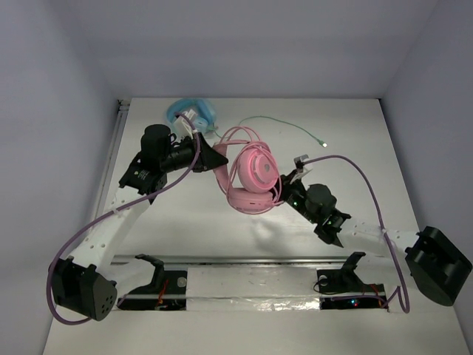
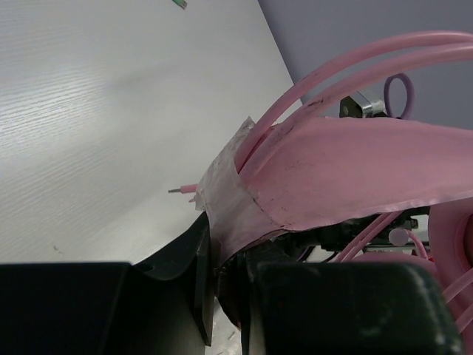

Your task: Wrap the headphones

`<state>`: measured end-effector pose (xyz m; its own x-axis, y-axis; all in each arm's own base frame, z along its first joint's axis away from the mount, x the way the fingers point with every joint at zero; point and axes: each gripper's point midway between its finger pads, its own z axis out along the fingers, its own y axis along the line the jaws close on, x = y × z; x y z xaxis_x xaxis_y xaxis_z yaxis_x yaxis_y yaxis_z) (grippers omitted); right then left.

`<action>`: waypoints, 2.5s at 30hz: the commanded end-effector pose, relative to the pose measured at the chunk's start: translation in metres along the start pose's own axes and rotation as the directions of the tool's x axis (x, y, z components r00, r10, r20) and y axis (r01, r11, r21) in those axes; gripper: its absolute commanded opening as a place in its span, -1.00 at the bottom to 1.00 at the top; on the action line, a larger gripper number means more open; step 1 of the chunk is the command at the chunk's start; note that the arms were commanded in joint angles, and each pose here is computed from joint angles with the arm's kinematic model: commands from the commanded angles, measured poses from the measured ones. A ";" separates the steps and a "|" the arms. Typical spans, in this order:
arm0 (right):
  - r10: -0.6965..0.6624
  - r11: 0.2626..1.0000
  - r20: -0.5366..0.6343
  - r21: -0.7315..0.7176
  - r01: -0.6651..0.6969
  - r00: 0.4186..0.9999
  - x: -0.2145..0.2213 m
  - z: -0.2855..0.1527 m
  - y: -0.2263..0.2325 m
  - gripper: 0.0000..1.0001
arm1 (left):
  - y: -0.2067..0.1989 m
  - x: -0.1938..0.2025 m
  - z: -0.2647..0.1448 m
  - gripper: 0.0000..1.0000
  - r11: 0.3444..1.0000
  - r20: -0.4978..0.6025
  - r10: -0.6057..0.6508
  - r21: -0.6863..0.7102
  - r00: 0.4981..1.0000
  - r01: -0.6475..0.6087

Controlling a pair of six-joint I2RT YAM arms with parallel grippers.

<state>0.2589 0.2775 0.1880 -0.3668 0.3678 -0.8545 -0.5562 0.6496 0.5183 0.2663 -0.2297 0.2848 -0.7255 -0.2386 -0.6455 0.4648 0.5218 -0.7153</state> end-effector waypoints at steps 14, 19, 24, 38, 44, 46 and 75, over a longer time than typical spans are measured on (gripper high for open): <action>-0.025 0.993 0.227 -0.103 0.050 0.974 -0.058 0.008 0.029 -0.50 | -0.054 -0.012 -0.012 -1.00 0.973 0.004 0.007 0.231 1.000 -0.008; 0.018 0.995 0.235 -0.102 0.006 0.972 -0.061 0.010 0.030 -0.83 | -0.056 -0.010 -0.011 -1.00 0.966 -0.010 -0.038 0.254 0.999 0.039; 0.054 0.998 0.171 -0.037 -0.048 0.984 -0.053 0.037 0.023 -0.99 | -0.062 -0.017 -0.004 -1.00 0.938 0.012 -0.118 0.329 0.993 0.107; 0.250 0.957 -0.039 -0.144 -0.253 0.967 0.020 0.024 0.063 -1.00 | -0.009 -0.087 0.004 -1.00 0.940 0.450 -0.337 0.215 0.827 0.265; 0.282 0.928 -0.120 -0.219 -0.303 0.952 0.021 -0.001 0.080 -1.00 | 0.014 -0.117 -0.020 -1.00 0.968 0.637 -0.209 0.025 0.742 0.250; 0.282 0.911 -0.135 -0.272 -0.309 0.950 0.018 -0.006 0.091 -1.00 | 0.021 -0.116 -0.022 -1.00 0.965 0.656 -0.202 0.007 0.727 0.262; 0.752 0.556 -0.044 -0.495 -0.668 0.658 -0.071 -0.022 0.124 -0.98 | 0.060 0.022 0.021 -1.00 0.918 0.653 -0.062 -0.260 0.755 0.300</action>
<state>0.1964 0.3398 0.2466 -0.7638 0.5844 -0.2740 -0.3580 -0.0304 0.9332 0.2952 -0.2175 0.1889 -0.3244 -0.6937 -0.6430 0.0171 0.6754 -0.7373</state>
